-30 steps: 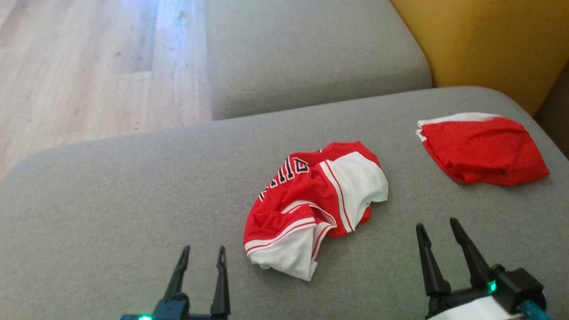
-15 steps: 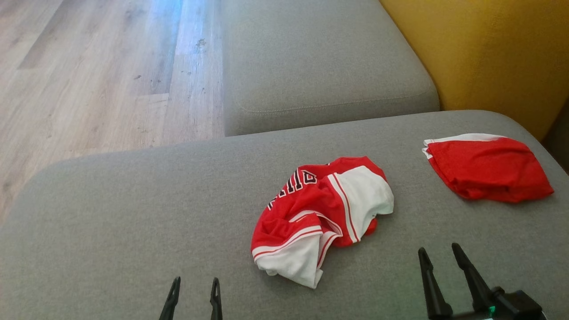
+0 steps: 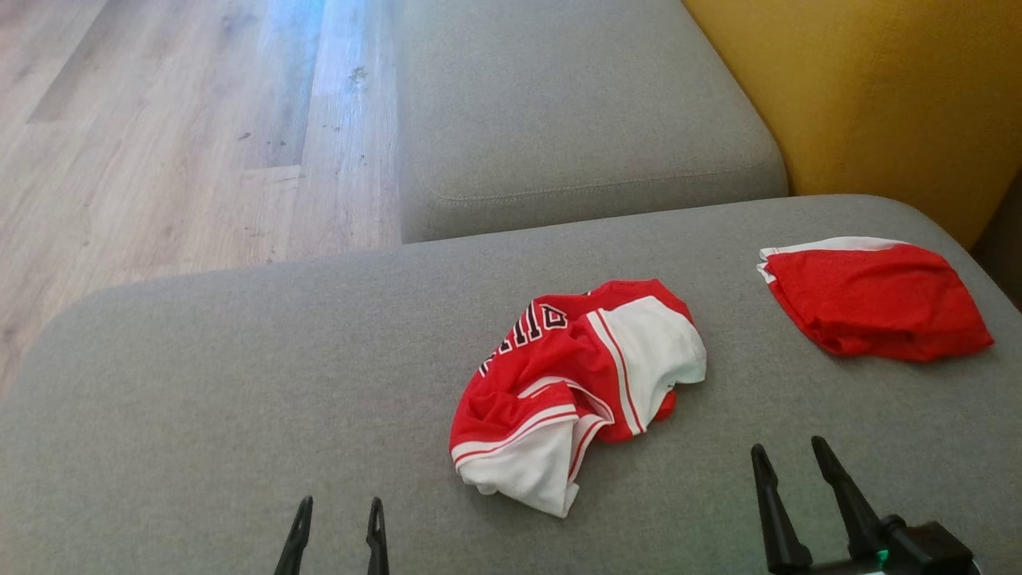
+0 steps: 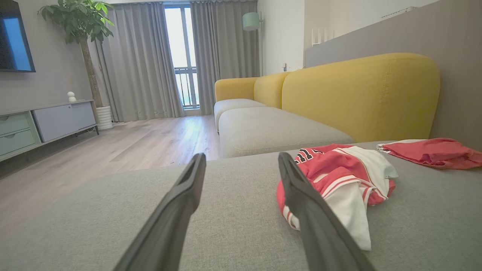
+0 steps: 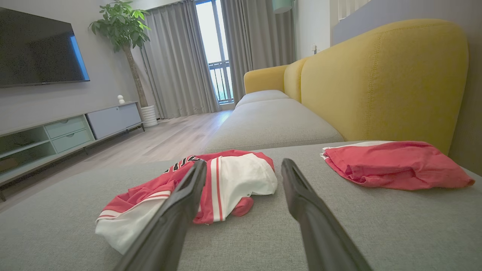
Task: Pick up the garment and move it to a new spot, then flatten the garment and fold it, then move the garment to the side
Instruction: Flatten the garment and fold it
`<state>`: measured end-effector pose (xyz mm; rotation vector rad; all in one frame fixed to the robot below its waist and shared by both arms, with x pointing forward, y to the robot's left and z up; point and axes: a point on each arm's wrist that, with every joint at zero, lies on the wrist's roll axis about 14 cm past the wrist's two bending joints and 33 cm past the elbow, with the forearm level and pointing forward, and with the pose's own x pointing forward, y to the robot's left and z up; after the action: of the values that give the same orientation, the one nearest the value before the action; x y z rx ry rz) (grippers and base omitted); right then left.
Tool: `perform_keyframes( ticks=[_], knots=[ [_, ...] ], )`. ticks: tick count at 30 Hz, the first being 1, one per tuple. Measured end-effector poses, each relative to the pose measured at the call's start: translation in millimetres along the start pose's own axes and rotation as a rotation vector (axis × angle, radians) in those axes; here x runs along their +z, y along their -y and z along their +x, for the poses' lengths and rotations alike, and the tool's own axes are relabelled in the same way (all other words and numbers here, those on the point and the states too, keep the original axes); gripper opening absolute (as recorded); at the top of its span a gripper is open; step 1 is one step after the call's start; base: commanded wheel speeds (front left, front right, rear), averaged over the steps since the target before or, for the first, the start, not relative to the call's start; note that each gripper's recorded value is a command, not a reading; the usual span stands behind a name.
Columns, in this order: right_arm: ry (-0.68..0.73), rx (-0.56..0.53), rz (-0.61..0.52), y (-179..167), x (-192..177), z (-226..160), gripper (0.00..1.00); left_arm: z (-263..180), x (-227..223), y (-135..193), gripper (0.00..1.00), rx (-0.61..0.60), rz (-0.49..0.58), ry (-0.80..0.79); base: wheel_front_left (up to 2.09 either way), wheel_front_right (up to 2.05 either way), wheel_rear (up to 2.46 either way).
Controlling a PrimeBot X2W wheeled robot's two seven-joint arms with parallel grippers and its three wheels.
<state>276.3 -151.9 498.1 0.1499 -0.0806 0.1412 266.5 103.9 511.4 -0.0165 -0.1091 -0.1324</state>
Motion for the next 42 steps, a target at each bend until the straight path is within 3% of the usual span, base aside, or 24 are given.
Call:
perform_keyframes(
  ticks=[15, 21, 28, 35, 42],
  knots=[
    [-0.017, 0.003, 0.003, -0.4, -4.0, 3.0, 1.0, 1.6, -4.3, -1.3, 1.0, 0.01, -0.002, -0.018, 0.0, 0.0, 0.0],
    [-0.038, -0.011, 0.015, 3.2, -9.0, 5.6, 1.0, 9.8, -8.9, 23.9, 1.0, -0.085, 0.023, -0.03, 0.0, 0.0, 0.0],
    [-0.044, -0.053, 0.051, 14.4, -9.5, 20.1, 1.0, 57.8, 4.6, 79.3, 1.0, -0.313, 0.037, 0.034, 0.0, 0.0, 0.0],
    [-0.047, -0.114, 0.04, 34.3, -8.0, 30.1, 1.0, 84.9, -18.1, 144.2, 1.0, -0.595, 0.06, -0.01, 0.0, 0.0, 0.0],
    [-0.052, -0.18, 0.014, 58.4, -6.9, 41.2, 1.0, 95.5, -71.5, 205.5, 1.0, -0.942, 0.285, -0.083, 0.0, 0.0, 0.0]
  ],
)
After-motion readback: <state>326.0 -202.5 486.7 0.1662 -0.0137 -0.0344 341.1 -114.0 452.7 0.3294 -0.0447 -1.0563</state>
